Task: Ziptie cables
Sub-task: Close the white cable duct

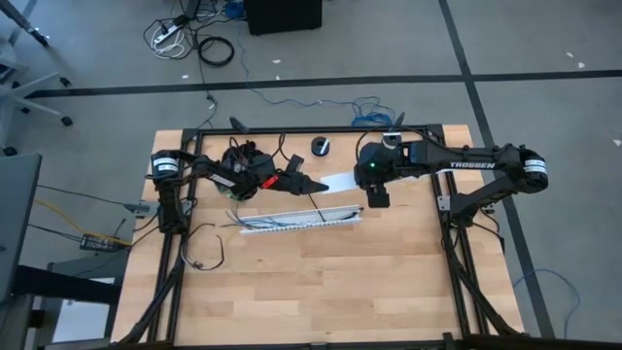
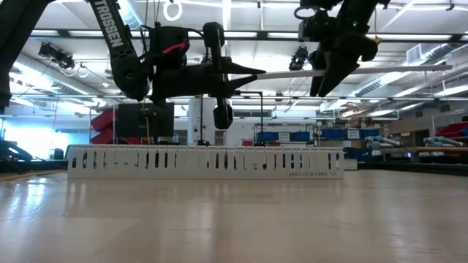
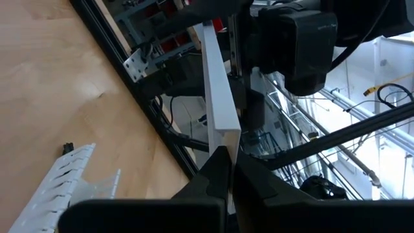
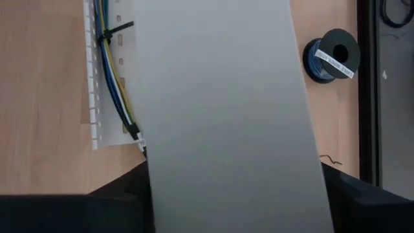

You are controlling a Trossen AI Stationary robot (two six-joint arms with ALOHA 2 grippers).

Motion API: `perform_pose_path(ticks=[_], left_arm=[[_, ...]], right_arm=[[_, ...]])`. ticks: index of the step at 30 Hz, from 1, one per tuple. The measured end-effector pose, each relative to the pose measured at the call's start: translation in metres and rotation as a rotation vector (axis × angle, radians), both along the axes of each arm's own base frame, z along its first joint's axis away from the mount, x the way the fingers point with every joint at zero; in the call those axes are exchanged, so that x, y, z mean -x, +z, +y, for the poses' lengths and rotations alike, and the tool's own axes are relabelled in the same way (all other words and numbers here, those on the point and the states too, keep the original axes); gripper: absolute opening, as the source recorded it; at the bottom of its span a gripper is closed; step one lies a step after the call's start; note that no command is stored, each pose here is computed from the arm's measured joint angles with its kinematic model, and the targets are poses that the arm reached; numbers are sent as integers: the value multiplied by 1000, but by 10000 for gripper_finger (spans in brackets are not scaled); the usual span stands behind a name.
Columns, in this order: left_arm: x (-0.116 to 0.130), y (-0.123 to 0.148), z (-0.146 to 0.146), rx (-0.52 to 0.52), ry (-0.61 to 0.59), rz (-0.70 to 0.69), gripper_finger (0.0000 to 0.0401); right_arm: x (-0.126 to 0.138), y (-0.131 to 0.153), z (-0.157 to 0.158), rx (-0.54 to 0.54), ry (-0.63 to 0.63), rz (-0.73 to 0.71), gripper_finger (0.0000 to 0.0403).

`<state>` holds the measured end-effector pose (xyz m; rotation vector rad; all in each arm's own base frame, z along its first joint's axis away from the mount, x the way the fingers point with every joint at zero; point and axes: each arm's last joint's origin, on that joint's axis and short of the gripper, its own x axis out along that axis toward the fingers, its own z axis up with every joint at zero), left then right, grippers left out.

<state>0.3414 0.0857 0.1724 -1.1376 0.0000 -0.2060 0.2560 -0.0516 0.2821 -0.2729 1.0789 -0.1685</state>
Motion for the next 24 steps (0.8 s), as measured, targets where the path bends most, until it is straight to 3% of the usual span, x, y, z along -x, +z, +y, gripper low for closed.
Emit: perform_pose_path(ticks=[8, 17, 24], left_arm=[[0, 0, 0, -1, 1, -2, 0], [0, 0, 0, -1, -3, -1, 0], [0, 0, 0, -2, -3, -3, 3]], right_arm=[[0, 0, 2, -47, 39, -4, 202], [-1, 0, 2, -58, 37, -13, 222], [-1, 0, 2, -60, 42, -11, 199]])
